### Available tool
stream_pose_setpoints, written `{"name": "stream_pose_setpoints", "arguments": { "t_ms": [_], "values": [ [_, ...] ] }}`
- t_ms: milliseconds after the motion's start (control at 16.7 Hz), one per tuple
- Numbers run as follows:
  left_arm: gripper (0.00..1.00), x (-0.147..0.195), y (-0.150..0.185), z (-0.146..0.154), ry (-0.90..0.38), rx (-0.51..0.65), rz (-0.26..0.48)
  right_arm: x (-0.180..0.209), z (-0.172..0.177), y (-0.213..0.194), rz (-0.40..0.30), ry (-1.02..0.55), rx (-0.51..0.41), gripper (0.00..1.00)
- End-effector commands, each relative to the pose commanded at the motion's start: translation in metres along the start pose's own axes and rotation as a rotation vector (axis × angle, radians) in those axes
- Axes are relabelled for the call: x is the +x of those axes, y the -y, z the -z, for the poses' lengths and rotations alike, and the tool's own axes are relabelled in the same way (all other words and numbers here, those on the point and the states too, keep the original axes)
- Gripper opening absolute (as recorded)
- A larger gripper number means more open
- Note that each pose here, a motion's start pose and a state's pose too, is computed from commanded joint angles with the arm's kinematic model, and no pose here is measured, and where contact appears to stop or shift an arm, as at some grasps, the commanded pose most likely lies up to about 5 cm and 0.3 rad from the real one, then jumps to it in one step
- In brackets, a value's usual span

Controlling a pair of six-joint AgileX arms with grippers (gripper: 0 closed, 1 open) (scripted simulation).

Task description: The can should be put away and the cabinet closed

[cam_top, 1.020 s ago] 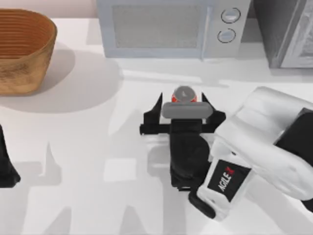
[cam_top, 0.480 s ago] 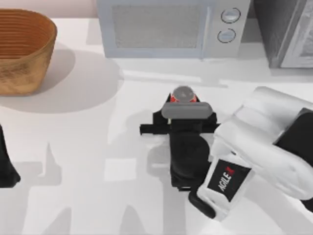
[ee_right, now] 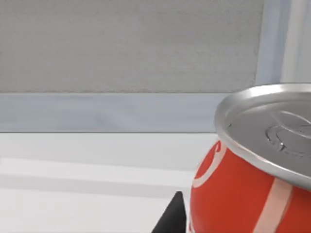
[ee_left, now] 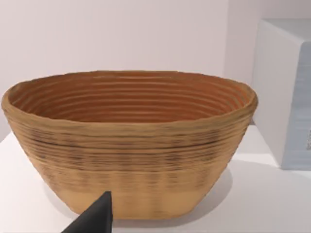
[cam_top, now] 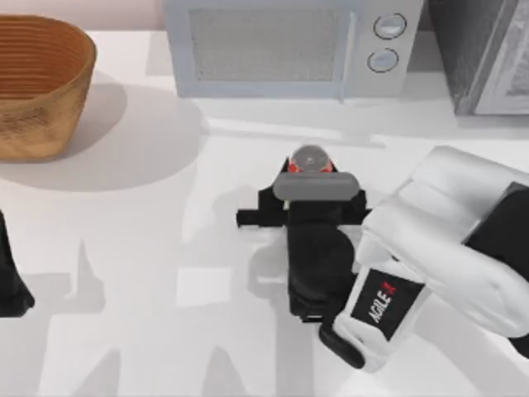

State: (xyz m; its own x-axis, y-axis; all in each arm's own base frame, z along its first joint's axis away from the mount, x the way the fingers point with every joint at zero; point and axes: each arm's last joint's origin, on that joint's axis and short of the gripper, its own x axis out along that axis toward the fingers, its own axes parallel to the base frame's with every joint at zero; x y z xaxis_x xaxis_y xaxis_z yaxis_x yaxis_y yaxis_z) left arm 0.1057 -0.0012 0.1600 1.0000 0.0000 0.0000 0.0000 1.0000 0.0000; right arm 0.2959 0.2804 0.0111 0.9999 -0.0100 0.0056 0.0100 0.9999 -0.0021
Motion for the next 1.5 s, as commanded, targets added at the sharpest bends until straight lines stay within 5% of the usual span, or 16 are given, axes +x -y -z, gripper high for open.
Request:
{"name": "stream_pose_setpoints", "arguments": {
  "t_ms": [360,840,1500],
  "values": [
    [1.00,0.000,0.000,0.000,0.000,0.000,0.000,0.002,-0.020,-0.003,-0.003,-0.005,-0.004,0.00],
    [1.00,0.000,0.000,0.000,0.000,0.000,0.000,0.002,-0.141,-0.002,-0.001,0.002,0.003,0.00],
    [1.00,0.000,0.000,0.000,0.000,0.000,0.000,0.004,-0.161,0.026,0.000,-0.024,-0.022,0.00]
  ]
}}
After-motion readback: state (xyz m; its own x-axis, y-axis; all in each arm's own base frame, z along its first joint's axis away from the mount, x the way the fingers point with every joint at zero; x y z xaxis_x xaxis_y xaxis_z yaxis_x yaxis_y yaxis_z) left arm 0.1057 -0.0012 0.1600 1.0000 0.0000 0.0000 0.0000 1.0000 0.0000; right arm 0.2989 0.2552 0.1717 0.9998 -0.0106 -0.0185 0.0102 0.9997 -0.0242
